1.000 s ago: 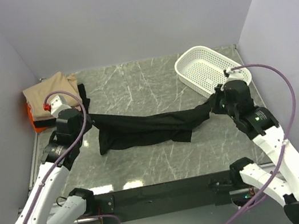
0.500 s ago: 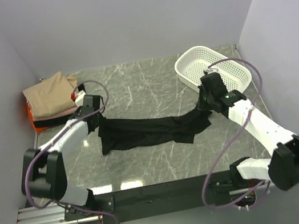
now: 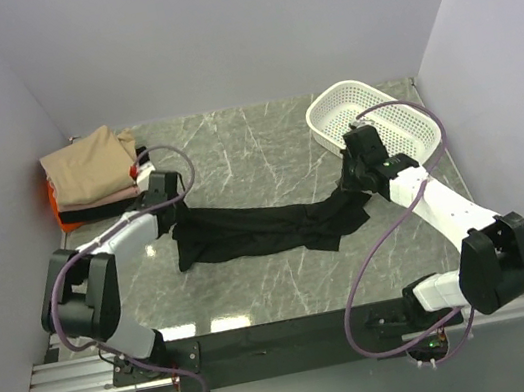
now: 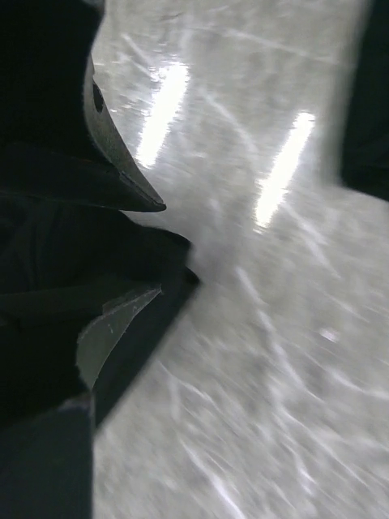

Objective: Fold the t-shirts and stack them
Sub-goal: Flatten the tshirt out

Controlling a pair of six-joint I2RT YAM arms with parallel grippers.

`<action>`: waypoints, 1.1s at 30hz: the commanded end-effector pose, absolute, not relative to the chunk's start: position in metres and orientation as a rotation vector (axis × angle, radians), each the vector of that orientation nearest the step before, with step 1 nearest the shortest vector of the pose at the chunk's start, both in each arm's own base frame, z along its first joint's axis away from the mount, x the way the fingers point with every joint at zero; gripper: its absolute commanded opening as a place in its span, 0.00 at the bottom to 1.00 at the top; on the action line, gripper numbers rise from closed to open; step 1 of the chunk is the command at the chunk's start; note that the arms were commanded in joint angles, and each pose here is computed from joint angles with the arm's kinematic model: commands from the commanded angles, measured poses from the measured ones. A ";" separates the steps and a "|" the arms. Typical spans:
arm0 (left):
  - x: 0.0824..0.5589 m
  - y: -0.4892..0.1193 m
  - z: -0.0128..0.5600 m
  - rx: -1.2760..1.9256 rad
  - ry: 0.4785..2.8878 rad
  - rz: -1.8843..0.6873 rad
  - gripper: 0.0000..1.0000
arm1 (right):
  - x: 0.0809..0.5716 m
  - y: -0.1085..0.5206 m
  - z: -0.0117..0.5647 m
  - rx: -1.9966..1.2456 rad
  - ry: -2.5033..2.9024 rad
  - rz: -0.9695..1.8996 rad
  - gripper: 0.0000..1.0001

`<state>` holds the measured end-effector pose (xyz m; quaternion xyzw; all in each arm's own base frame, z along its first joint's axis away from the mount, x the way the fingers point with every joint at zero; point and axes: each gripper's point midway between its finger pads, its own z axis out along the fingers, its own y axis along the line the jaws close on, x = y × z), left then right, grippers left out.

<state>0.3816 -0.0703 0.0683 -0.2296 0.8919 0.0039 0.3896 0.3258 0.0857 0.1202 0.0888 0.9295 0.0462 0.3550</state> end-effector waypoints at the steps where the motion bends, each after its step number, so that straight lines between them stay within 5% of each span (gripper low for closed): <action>1: 0.367 -0.077 0.066 -0.587 2.261 -0.096 0.46 | 0.343 0.085 0.142 0.231 2.317 0.128 0.00; 17: 0.341 -0.066 0.091 -0.659 2.165 -0.224 0.46 | 0.337 0.085 0.133 0.221 2.336 0.131 0.00; 33: 0.334 -0.073 0.054 -0.623 2.304 -0.225 0.46 | 0.335 0.087 0.136 0.211 2.330 0.154 0.00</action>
